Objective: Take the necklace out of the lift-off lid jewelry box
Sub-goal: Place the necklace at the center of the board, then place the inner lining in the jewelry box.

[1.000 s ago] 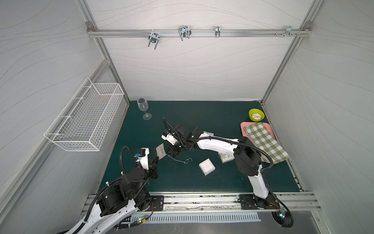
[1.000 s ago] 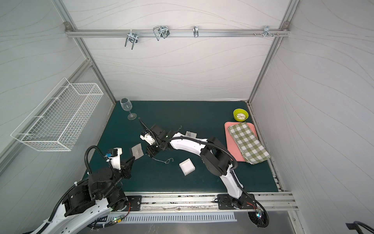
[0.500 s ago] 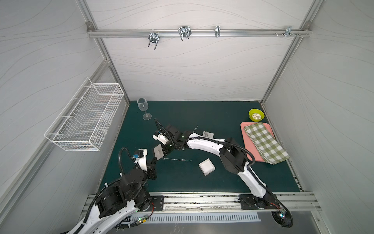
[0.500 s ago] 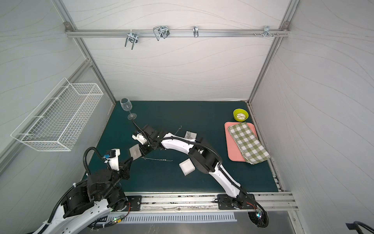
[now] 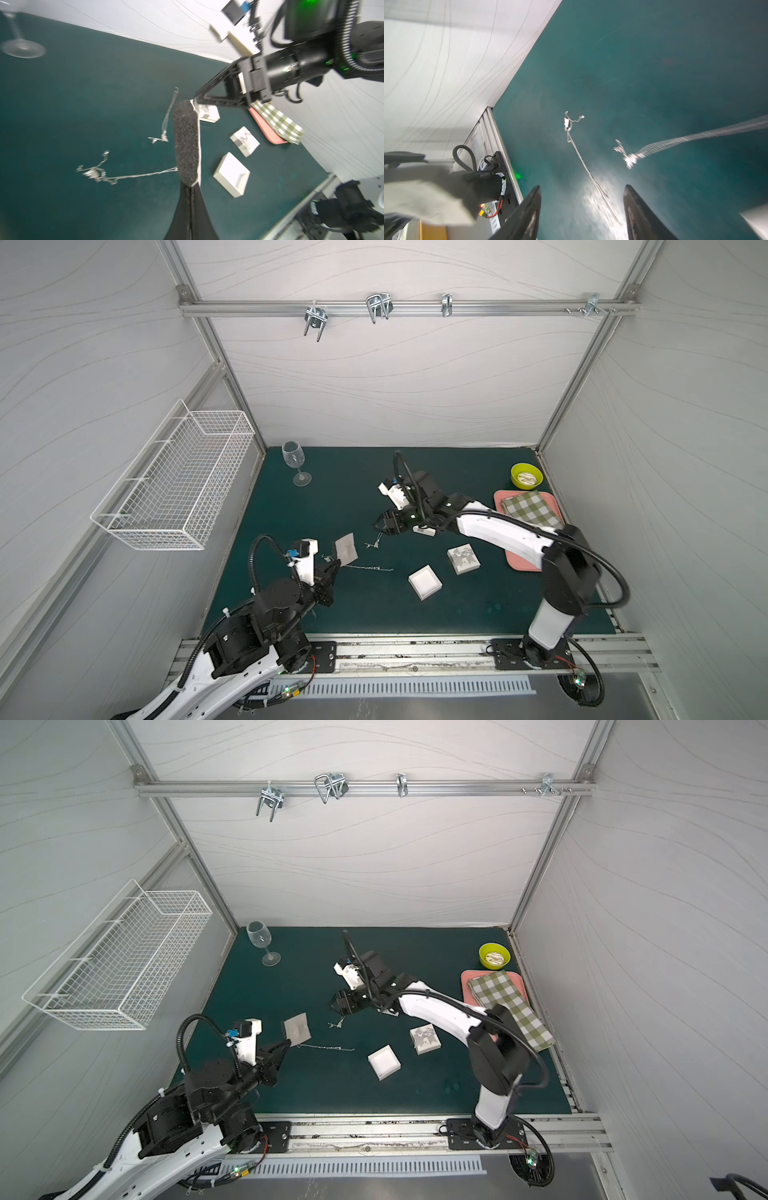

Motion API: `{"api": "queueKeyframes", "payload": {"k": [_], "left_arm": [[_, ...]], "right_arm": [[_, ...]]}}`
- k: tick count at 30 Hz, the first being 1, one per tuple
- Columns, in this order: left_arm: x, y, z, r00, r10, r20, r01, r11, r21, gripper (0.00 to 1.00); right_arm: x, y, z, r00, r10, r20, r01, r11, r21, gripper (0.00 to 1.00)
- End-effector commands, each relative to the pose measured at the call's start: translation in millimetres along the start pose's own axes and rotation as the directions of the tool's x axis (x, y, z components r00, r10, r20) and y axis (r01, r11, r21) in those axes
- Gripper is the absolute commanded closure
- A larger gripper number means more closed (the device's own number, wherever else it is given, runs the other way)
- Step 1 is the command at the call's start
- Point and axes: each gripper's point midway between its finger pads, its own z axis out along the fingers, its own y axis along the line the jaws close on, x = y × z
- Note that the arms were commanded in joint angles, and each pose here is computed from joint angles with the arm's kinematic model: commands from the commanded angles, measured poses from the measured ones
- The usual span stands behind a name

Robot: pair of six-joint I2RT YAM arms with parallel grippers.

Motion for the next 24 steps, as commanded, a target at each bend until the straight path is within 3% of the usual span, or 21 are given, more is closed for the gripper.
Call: {"api": "queueKeyframes", "payload": {"k": [1,7,12,16,24], "left_arm": [[-14.2,-42.2,13.8,0.999,-0.047,0.013,0.044,0.984,0.171,1.0],[-24.1,-89.4,36.7,0.995,-0.103,-0.006,0.098,0.925,0.367,1.0],[-44.6,-122.4,39.9,0.98,-0.2,-0.022,0.177,0.805,0.567,1.0],[-57.4,-143.6,30.4,0.975,-0.221,-0.027,0.179,0.705,0.686,1.0],[-63.8,-163.9,14.0,0.965,-0.254,-0.067,0.204,0.563,0.801,1.0]], "right_arm": [[5.1,-3.6,-47.5,0.996,0.031,0.084,-0.032,0.999,0.014,0.35],[32.0,16.0,-143.7,0.974,0.061,0.22,-0.057,0.998,-0.024,0.27],[54.1,46.5,-192.5,0.959,0.093,0.269,-0.043,0.982,-0.186,0.17],[61.4,58.2,-204.5,0.96,0.159,0.232,-0.075,0.94,-0.334,0.11],[52.5,79.3,-205.8,0.971,0.193,0.141,-0.088,0.838,-0.538,0.06]]}}
